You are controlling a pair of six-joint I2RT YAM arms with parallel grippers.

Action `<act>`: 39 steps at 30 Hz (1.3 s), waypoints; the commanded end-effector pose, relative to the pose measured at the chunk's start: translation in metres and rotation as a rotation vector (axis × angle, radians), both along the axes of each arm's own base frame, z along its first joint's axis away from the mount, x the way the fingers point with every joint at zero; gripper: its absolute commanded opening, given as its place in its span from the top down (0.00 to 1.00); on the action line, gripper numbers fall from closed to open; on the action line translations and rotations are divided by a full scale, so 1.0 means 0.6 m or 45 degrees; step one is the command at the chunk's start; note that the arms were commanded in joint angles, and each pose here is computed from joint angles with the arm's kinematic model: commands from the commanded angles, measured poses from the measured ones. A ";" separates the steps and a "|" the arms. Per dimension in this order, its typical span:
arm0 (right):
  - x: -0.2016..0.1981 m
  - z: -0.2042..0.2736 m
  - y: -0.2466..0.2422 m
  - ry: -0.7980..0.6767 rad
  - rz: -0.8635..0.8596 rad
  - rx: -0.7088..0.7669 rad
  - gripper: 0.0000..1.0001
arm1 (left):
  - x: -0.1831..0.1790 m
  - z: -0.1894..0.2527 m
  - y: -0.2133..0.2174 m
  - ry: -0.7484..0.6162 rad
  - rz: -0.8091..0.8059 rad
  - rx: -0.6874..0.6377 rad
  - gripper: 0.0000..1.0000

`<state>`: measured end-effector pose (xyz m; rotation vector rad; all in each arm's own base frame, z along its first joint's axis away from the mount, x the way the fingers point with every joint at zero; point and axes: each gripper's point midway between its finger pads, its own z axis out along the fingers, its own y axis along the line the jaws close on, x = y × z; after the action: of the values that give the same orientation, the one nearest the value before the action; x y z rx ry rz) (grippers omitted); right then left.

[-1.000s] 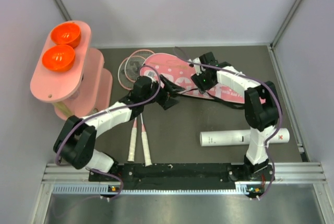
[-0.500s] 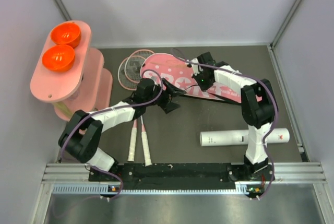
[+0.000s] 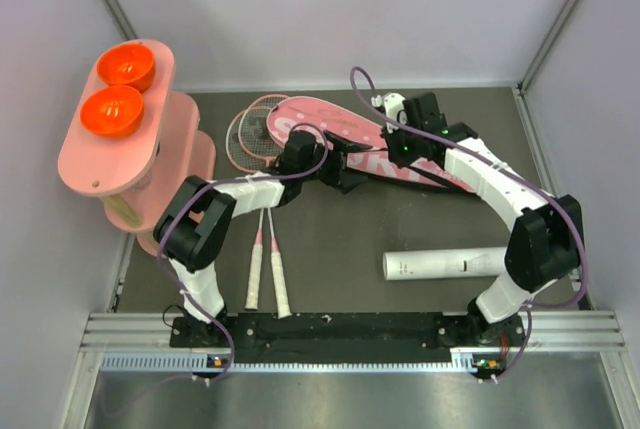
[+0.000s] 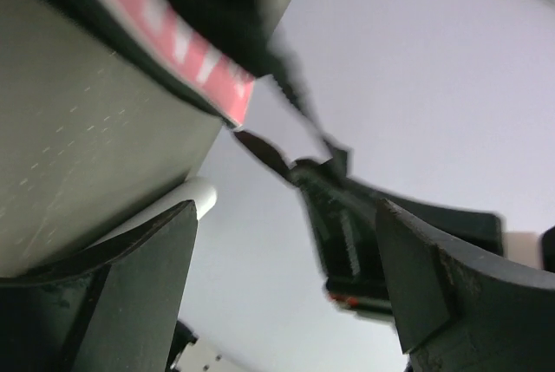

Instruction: Pack up the badminton gear

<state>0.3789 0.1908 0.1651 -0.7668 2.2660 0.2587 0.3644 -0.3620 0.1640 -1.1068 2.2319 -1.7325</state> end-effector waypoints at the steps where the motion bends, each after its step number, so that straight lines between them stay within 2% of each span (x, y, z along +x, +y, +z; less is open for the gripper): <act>1: -0.013 0.029 0.022 -0.057 0.043 0.073 1.00 | 0.057 0.092 -0.023 -0.128 0.069 -0.120 0.12; 10: -0.035 0.066 0.029 -0.110 0.068 0.122 1.00 | 0.089 0.104 -0.053 -0.198 0.098 -0.054 0.16; 16: -0.040 0.082 0.037 -0.131 0.078 0.154 1.00 | 0.075 0.090 -0.065 -0.214 0.072 -0.007 0.19; 26: -0.041 0.092 0.029 -0.164 0.062 0.143 1.00 | 0.056 0.084 -0.054 -0.281 0.037 0.074 0.16; 34: -0.040 0.082 0.023 -0.159 0.048 0.118 1.00 | 0.033 0.122 -0.023 -0.459 0.011 0.171 0.15; 39: -0.044 0.094 0.031 -0.167 0.070 0.153 1.00 | 0.033 0.115 -0.025 -0.410 0.023 0.126 0.14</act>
<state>0.3533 0.1951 0.1863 -0.7716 2.2125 0.3041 0.3842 -0.3815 0.2155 -0.7890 2.1404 -1.6020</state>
